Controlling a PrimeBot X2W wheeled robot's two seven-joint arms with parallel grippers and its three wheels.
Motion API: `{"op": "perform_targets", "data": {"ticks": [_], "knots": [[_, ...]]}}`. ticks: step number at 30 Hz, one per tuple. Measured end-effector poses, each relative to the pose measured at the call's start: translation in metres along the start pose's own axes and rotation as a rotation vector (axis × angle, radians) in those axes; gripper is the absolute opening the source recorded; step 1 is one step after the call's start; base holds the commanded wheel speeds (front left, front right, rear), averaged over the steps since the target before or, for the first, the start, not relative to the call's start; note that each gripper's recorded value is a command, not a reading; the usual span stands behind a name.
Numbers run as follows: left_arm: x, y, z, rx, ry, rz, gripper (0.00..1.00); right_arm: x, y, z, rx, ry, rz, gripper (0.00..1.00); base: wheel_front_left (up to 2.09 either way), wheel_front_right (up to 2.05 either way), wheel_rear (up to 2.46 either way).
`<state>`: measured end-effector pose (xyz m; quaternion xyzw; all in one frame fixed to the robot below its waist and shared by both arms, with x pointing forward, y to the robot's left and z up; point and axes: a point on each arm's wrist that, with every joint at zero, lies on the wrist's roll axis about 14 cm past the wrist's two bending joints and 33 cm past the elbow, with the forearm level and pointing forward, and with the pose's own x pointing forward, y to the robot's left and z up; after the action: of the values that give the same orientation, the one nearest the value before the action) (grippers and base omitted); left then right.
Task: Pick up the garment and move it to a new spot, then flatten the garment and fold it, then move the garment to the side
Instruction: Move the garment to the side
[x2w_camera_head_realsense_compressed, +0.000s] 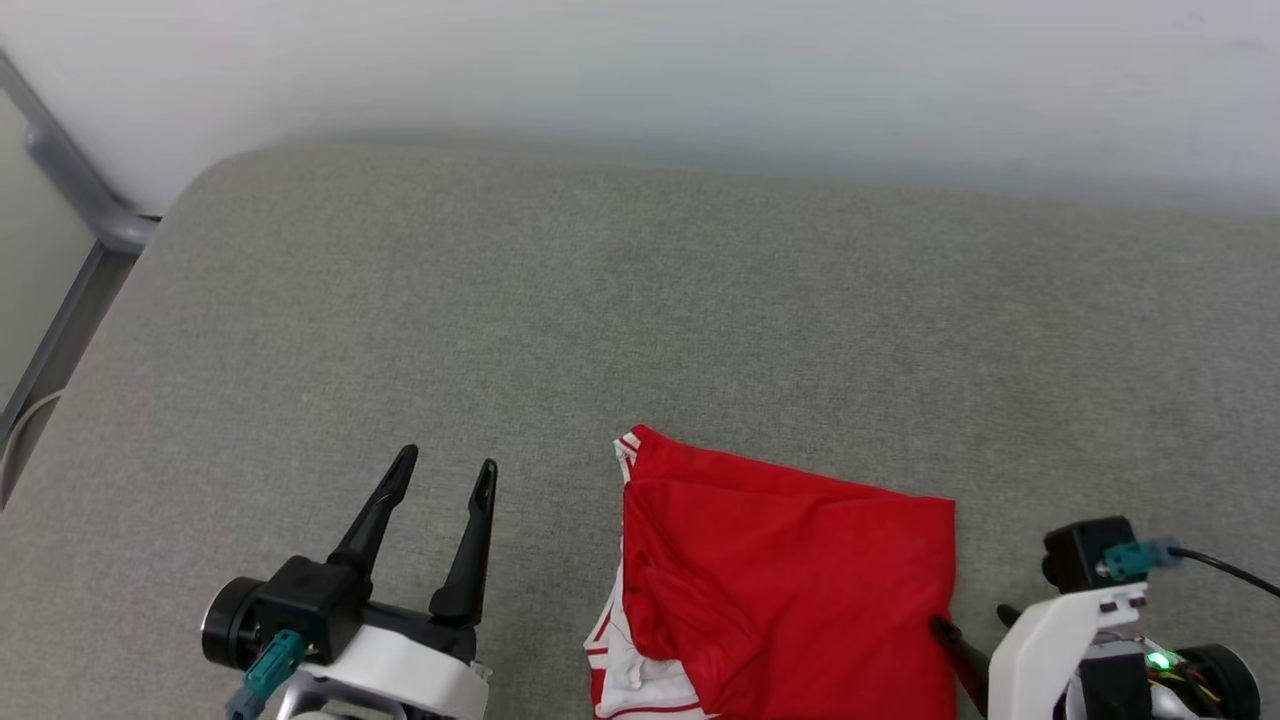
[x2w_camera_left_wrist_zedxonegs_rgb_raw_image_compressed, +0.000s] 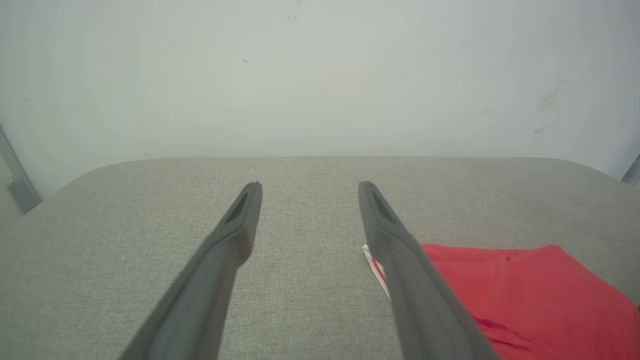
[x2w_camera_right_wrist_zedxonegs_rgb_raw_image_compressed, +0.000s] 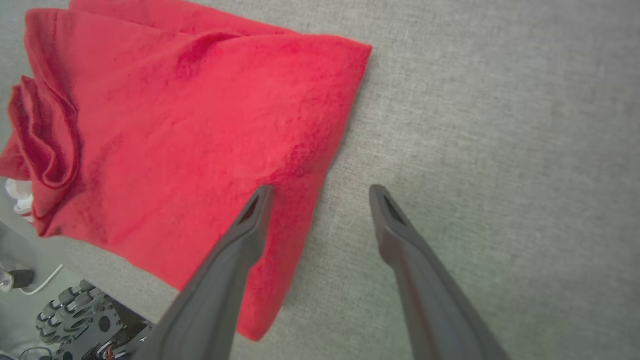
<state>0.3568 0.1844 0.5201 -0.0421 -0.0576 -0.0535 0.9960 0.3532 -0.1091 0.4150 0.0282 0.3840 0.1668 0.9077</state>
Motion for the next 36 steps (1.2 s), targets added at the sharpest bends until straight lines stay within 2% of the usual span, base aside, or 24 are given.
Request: {"op": "perform_targets", "data": {"ticks": [12,14,19,24,31,36], "knots": [[0.005,0.007,-0.009,0.008,0.03,0.02,1.0,0.044,0.025,-0.031,-0.039,0.224,0.083,1.0,0.0,0.0,0.0],[0.006,0.008,-0.011,0.009,0.037,0.023,1.0,0.052,0.024,-0.032,-0.059,0.232,0.082,0.0,0.0,0.0,0.0],[0.01,0.002,-0.012,0.005,0.038,0.001,1.0,0.053,0.02,-0.025,-0.09,0.187,0.076,0.0,0.0,0.0,0.0],[0.017,-0.007,-0.01,-0.012,0.023,-0.03,1.0,0.042,0.005,-0.008,-0.187,0.116,0.032,0.0,0.0,0.0,0.0],[0.031,-0.045,-0.014,-0.045,0.02,-0.145,1.0,0.001,-0.055,0.014,-0.363,0.073,-0.125,0.0,0.0,0.0,0.0],[0.048,-0.081,-0.01,-0.071,-0.008,-0.26,1.0,-0.041,-0.115,0.032,-0.46,0.078,-0.286,0.0,0.0,0.0,0.0]]}}
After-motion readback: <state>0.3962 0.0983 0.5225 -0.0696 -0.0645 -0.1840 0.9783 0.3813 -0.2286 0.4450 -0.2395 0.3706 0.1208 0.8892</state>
